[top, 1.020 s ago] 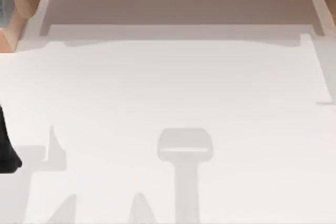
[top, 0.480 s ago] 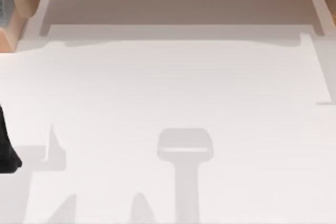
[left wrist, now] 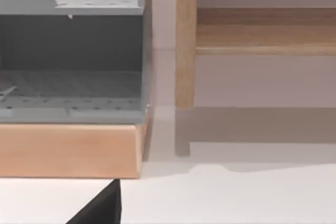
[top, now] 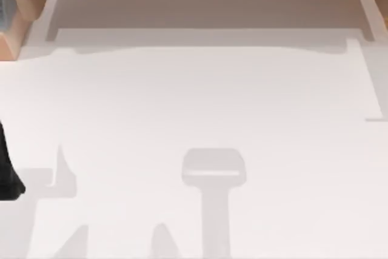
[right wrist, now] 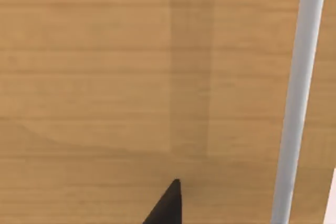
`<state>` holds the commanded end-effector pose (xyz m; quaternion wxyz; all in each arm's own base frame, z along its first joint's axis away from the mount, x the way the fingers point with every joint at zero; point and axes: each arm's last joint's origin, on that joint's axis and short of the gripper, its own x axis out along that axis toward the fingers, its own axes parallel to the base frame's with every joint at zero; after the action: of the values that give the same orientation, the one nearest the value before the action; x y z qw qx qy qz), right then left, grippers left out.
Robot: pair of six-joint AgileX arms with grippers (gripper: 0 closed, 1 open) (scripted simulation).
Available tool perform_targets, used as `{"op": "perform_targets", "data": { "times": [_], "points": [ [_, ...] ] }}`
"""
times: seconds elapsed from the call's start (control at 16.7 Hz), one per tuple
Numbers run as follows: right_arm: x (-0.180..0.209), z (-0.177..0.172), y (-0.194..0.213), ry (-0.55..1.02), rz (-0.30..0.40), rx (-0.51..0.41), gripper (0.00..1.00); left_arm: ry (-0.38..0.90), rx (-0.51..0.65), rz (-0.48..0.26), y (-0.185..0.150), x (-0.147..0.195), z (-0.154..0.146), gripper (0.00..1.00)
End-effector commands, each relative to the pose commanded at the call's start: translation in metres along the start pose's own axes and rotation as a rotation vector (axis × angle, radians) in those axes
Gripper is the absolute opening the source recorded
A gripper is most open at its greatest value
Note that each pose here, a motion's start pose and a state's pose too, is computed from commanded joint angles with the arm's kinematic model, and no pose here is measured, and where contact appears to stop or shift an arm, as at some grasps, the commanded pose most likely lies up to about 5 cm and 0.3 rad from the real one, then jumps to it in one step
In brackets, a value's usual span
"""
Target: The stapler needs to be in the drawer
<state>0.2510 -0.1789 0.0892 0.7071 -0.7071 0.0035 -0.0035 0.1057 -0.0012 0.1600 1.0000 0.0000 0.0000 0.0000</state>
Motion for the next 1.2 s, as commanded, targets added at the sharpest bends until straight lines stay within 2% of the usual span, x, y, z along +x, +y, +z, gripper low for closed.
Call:
{"op": "perform_targets", "data": {
  "times": [0.36, 0.96, 1.2],
  "points": [
    [0.0, 0.0, 0.0, 0.0, 0.0, 0.0, 0.02, 0.0, 0.0, 0.0, 0.0, 0.0, 0.0, 1.0],
    [0.0, 0.0, 0.001, 0.002, 0.005, 0.005, 0.0, 0.0, 0.0, 0.0, 0.0, 0.0, 0.0, 1.0],
    [0.025, -0.002, 0.002, 0.003, 0.006, 0.005, 0.0, 0.0, 0.0, 0.0, 0.0, 0.0, 0.0, 1.0]
  ]
}}
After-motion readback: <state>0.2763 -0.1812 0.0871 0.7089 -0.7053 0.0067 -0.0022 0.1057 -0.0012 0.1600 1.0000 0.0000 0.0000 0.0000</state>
